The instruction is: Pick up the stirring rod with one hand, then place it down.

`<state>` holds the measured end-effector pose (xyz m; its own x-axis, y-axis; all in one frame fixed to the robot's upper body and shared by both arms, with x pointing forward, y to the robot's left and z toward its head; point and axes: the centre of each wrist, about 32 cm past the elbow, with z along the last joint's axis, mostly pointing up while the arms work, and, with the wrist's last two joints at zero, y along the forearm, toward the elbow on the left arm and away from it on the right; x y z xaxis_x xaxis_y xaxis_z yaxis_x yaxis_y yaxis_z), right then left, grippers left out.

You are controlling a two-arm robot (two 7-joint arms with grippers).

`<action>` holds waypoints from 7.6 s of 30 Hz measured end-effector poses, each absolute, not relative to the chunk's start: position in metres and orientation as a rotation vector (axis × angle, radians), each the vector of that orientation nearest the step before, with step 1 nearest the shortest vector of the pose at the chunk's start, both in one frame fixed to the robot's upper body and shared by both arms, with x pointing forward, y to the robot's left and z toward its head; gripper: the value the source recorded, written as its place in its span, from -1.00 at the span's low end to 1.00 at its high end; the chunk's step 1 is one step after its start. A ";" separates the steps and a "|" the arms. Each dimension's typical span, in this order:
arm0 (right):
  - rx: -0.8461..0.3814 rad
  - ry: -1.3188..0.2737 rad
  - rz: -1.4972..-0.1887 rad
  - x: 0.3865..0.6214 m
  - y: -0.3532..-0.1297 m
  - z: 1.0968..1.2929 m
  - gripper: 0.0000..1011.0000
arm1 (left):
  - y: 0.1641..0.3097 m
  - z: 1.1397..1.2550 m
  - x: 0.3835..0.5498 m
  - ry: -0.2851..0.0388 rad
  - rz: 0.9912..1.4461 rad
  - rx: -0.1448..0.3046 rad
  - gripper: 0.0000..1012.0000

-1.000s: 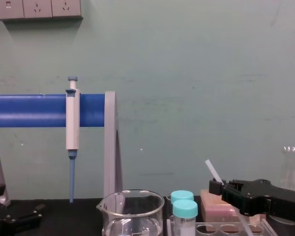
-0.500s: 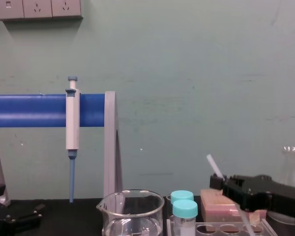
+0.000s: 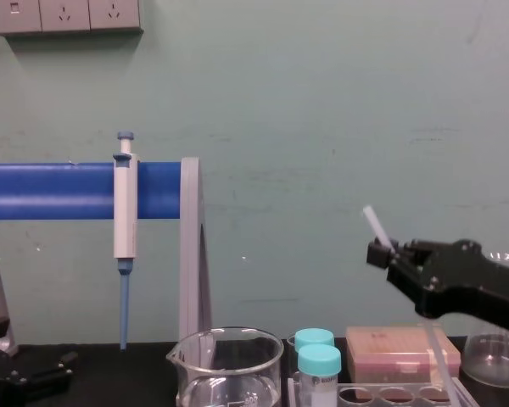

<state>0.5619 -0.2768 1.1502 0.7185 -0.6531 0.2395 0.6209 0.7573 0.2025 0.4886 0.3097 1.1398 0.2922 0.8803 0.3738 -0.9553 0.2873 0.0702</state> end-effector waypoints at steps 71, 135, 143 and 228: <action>0.417 -0.402 -0.908 0.526 -0.282 1.126 -0.85 | 0.310 1.140 0.489 -0.285 1.248 0.304 0.98; 0.417 -0.404 -0.906 0.527 -0.282 1.126 -0.85 | 0.310 1.140 0.489 -0.285 1.248 0.304 0.98; 0.417 -0.404 -0.906 0.527 -0.282 1.126 -0.85 | 0.310 1.140 0.489 -0.285 1.248 0.304 0.98; 0.359 -0.194 -0.769 0.552 -0.275 1.095 -0.85 | 0.310 1.140 0.489 -0.285 1.248 0.304 0.98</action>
<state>0.5516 -0.2754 1.0947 0.7050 -0.7080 0.0410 0.6425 0.6621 0.3857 0.4886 0.3097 1.1398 0.2923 0.8803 0.3737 -0.9553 0.2873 0.0702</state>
